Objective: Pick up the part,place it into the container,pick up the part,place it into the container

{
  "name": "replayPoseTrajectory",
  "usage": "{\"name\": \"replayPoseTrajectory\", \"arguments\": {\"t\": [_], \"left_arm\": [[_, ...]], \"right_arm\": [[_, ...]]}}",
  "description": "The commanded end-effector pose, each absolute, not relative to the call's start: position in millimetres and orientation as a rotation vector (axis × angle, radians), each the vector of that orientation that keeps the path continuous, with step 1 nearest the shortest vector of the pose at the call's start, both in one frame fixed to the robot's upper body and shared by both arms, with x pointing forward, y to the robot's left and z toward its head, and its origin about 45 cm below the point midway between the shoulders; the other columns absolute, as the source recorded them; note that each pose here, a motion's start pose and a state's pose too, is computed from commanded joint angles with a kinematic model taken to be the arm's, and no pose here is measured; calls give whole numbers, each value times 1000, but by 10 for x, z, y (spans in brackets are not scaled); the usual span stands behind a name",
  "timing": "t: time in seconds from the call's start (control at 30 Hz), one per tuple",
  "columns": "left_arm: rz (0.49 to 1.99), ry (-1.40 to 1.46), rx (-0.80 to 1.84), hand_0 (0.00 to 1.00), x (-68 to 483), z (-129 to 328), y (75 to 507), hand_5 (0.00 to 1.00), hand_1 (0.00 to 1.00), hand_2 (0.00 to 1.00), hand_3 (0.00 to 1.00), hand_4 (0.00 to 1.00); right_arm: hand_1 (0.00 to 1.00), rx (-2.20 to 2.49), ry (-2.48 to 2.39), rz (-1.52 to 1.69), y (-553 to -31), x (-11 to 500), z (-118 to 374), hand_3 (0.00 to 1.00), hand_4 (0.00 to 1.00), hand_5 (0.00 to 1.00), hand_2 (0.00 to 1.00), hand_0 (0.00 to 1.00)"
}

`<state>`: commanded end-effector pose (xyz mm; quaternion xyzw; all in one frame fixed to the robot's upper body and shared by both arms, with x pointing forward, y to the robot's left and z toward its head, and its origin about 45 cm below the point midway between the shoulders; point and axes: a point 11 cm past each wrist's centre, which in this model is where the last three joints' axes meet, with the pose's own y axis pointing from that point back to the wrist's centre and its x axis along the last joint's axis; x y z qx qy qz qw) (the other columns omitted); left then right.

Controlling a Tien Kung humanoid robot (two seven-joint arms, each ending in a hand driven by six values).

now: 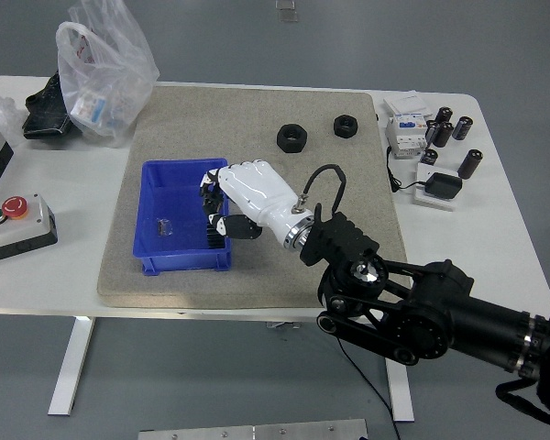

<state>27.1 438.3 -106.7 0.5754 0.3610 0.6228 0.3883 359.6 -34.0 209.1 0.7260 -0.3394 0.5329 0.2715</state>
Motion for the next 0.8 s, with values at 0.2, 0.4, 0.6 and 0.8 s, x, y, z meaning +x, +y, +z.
{"name": "replayPoseTrajectory", "arguments": {"t": [0.2,0.4,0.6,0.8], "left_arm": [[1585,920,1468,673,258,-1064,4396,239,585,566,633,627],[1580,915,1469,673,264,-1065,4390,239,585,566,634,627],[1581,911,1467,673,280,-1063,4392,241,585,566,634,628],[1581,910,1468,673,279,-1062,4396,240,585,565,634,628]], "right_arm": [[609,1907,-860,1510,-225,3551,2074,659,185,218,657,388],[686,1879,-906,1502,-269,3597,2096,868,426,251,826,363],[688,1865,-918,1467,-315,3625,2055,903,477,273,839,361],[689,1881,-1005,1423,-408,3706,2142,928,514,271,851,353]]}}
